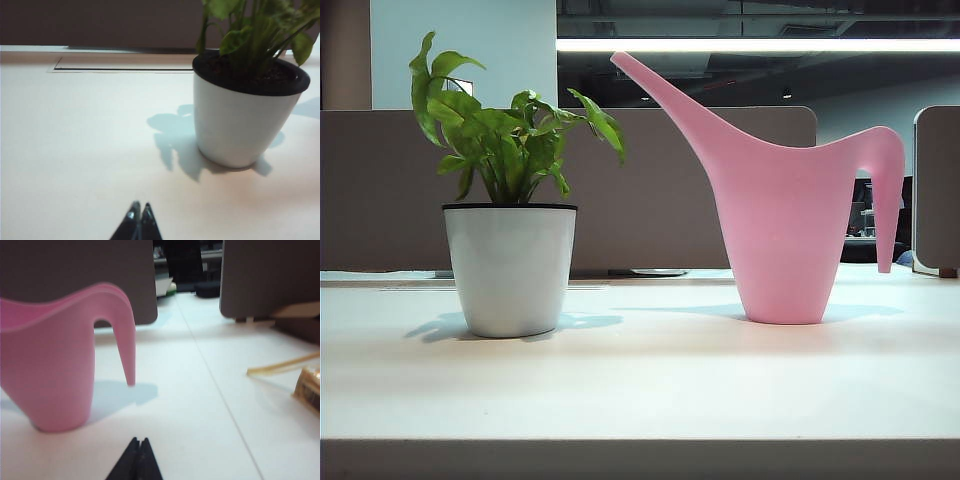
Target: Pick up the watering can from the table, water the potted plant, and put the can back.
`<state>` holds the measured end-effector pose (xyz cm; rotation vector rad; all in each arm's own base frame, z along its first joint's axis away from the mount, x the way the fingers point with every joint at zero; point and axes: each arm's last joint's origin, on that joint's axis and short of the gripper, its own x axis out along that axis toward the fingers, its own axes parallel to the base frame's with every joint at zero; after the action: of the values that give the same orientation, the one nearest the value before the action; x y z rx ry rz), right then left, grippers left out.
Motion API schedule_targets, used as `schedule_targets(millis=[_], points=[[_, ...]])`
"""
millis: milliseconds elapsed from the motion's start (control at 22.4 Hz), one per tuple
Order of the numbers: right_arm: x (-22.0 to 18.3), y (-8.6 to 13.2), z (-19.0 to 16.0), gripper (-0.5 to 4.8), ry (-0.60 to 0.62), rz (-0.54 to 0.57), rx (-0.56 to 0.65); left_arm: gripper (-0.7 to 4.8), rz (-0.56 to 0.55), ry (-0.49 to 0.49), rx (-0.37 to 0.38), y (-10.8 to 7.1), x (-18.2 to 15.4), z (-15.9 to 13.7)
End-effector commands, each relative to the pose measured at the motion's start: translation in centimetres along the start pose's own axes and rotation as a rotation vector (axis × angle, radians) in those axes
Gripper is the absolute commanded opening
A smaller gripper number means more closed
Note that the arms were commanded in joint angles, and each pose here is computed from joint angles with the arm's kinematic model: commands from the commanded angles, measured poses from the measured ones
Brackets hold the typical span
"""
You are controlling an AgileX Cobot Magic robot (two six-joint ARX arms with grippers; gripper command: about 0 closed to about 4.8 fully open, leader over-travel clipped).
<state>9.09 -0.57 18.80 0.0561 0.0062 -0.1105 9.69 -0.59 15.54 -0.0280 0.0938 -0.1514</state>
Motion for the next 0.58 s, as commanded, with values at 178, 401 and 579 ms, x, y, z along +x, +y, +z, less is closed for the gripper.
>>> schedule_targets(millis=[178,401,579], points=[[0.3,0.3,-1.3,-0.06,0.016,0.114,-0.007,-0.05,-0.001,0.036,0.071,0.0,0.0,-0.3],[0.6,0.3,-3.3,-0.06,0.085,0.162,-0.039,-0.05,0.025,-0.047,0.081,0.1,0.0,0.6],[0.6,0.5,-3.0,-0.04,0.058,0.213,0.002,-0.05,0.024,-0.057,0.082,0.1,0.0,0.7]])
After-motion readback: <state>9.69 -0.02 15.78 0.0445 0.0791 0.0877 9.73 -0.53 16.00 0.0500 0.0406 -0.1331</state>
